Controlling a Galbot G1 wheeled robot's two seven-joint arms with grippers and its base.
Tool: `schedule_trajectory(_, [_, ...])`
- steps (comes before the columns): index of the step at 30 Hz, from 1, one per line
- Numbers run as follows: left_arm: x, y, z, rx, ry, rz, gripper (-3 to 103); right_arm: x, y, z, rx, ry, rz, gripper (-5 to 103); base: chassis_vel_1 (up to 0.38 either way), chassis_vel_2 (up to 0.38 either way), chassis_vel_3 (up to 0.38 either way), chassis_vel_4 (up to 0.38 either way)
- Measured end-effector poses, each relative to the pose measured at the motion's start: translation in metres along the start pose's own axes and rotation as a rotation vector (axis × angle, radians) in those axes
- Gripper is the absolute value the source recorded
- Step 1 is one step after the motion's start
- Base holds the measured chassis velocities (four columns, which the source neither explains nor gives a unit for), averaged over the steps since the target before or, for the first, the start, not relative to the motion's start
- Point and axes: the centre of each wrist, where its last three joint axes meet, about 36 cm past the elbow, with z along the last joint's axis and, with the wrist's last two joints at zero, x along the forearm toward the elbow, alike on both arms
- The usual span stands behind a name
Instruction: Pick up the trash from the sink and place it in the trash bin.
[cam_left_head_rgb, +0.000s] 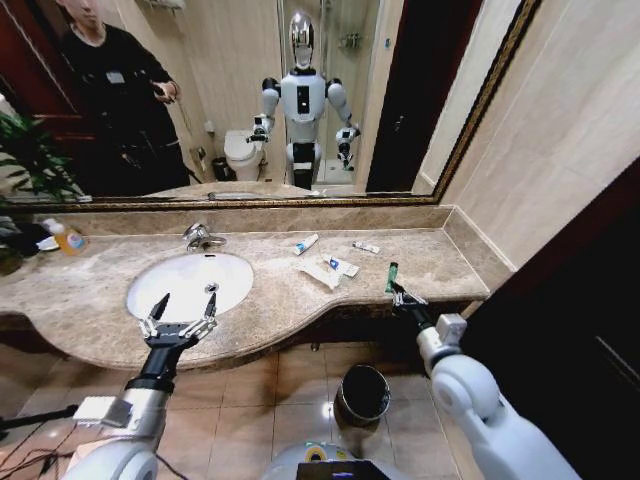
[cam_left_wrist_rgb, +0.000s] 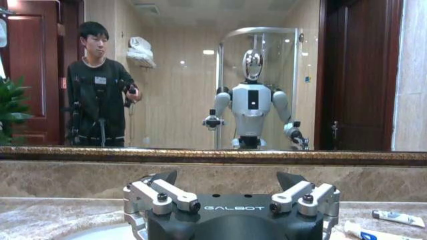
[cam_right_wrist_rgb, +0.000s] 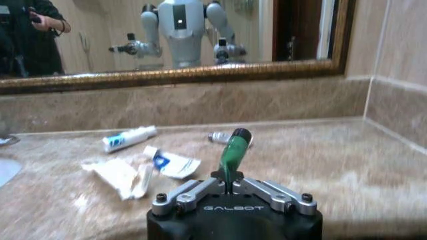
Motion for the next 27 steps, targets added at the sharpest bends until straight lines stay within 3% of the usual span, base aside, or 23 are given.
schedule_trajectory(12, [0.000,0.000,0.000,0.000,0.000,0.000,100,0.033,0.003,0.081,0.015,0.092,0.050,1,0.000,0.000,0.000,0.000])
schedule_trajectory(15, [0.000,0.000,0.000,0.000,0.000,0.000,100,0.041,0.001,0.124,0.020,0.105,0.100,1,0.000,0.000,0.000,0.000])
schedule_trajectory(22, [0.000,0.000,0.000,0.000,0.000,0.000,100,0.034,0.000,0.181,0.012,0.146,0.177,1,0.000,0.000,0.000,0.000])
schedule_trajectory(27, [0.000,0.000,0.000,0.000,0.000,0.000,100,0.018,-0.003,0.226,0.046,0.193,0.196,1,0.000,0.000,0.000,0.000])
